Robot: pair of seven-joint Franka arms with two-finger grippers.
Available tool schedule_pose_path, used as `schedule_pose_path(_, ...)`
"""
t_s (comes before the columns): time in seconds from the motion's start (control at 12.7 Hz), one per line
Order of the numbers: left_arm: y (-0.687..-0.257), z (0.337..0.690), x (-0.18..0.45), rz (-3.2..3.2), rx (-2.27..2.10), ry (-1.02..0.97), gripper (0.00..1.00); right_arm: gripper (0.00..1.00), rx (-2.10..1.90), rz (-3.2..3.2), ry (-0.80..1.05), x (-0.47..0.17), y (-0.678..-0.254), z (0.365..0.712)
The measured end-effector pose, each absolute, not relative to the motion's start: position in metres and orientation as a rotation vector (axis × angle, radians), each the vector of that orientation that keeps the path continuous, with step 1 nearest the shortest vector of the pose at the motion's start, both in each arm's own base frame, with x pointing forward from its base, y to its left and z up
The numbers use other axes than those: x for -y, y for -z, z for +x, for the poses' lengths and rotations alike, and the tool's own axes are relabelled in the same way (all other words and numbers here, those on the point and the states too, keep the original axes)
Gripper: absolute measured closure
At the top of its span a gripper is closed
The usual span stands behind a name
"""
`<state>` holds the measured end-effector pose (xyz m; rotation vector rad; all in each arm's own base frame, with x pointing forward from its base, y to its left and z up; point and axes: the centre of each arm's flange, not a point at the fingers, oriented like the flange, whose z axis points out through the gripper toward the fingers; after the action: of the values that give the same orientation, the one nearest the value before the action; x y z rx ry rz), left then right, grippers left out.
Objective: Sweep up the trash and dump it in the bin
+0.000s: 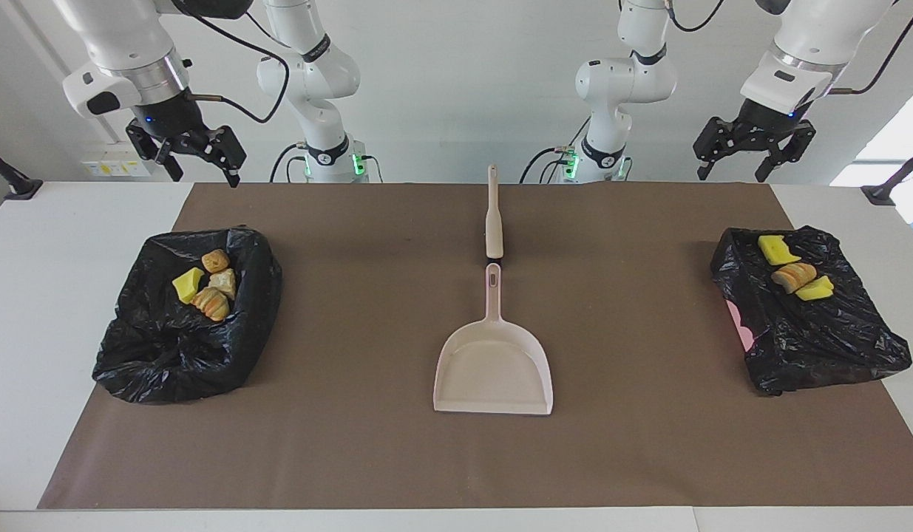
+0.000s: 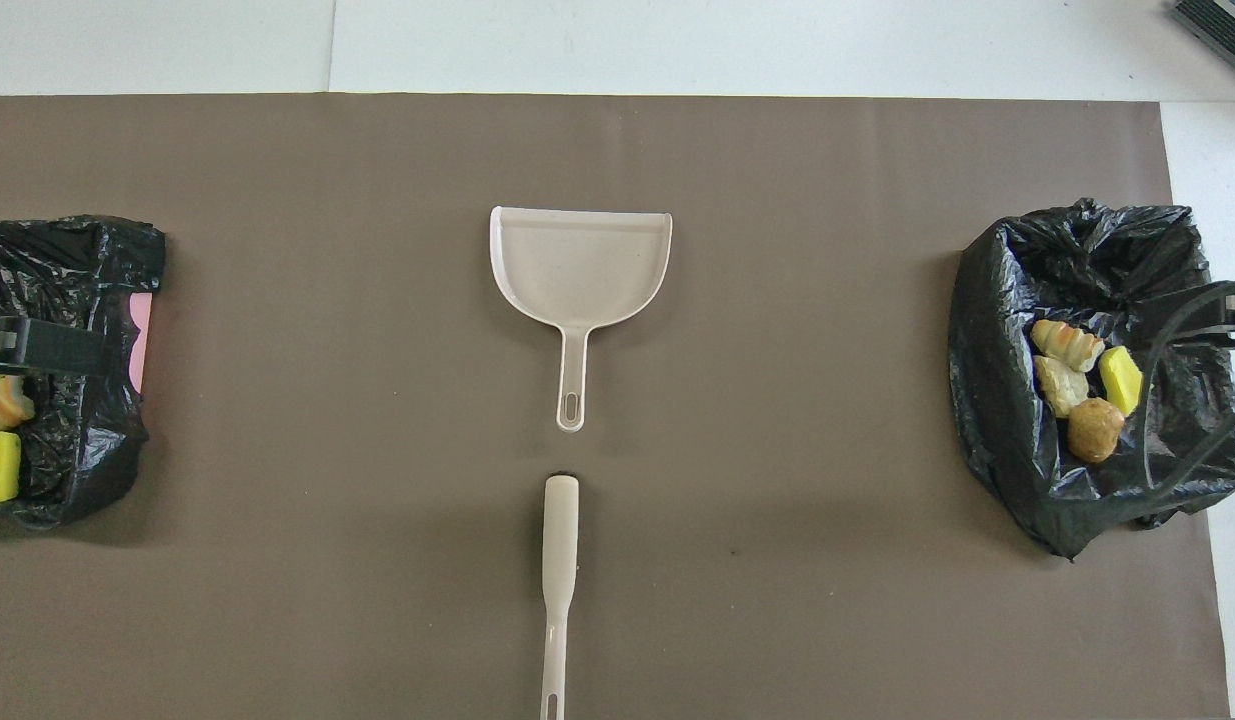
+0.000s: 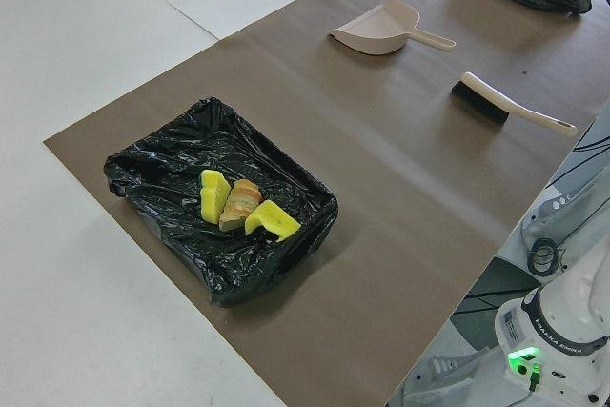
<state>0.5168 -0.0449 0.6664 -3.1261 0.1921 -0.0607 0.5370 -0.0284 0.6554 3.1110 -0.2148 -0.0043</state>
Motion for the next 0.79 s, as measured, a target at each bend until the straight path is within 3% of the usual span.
schedule_pose_path(0.79, -0.666, 0.5103, 0.0458, -3.136, -0.19, 0.049, 0.0, 0.0, 0.23, 3.11, 0.005, 0.0335, -0.6553, 0.5367)
